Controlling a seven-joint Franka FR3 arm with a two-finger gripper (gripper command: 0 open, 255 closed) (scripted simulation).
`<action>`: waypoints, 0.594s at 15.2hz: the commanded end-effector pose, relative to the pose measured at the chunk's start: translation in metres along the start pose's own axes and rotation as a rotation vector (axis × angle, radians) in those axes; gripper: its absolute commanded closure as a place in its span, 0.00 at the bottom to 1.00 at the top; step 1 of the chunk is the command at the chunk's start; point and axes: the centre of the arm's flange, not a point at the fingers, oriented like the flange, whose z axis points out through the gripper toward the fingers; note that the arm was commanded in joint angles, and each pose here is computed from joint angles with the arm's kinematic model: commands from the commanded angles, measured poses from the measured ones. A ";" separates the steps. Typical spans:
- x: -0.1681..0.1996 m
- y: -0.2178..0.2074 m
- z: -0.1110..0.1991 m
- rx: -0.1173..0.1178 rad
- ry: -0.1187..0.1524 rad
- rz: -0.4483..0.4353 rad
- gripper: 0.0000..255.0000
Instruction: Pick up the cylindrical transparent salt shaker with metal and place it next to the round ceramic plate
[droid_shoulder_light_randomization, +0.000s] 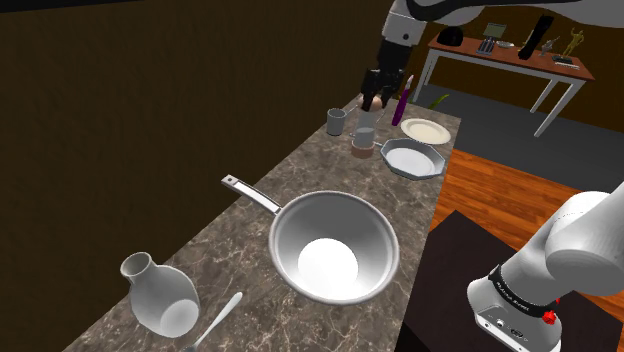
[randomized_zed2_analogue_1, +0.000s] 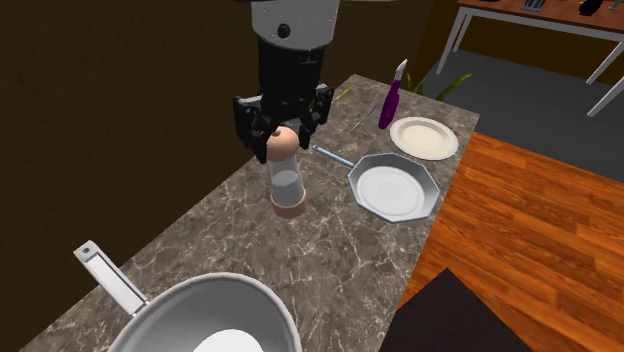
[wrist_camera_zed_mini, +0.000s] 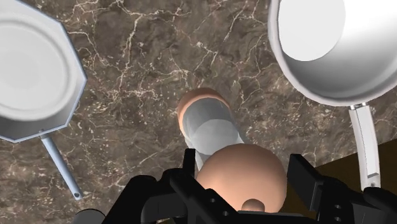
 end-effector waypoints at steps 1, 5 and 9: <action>0.000 -0.002 -0.010 0.000 0.000 0.000 1.00; 0.001 -0.006 -0.031 0.000 0.000 0.000 1.00; 0.001 -0.009 -0.052 0.000 0.000 0.000 1.00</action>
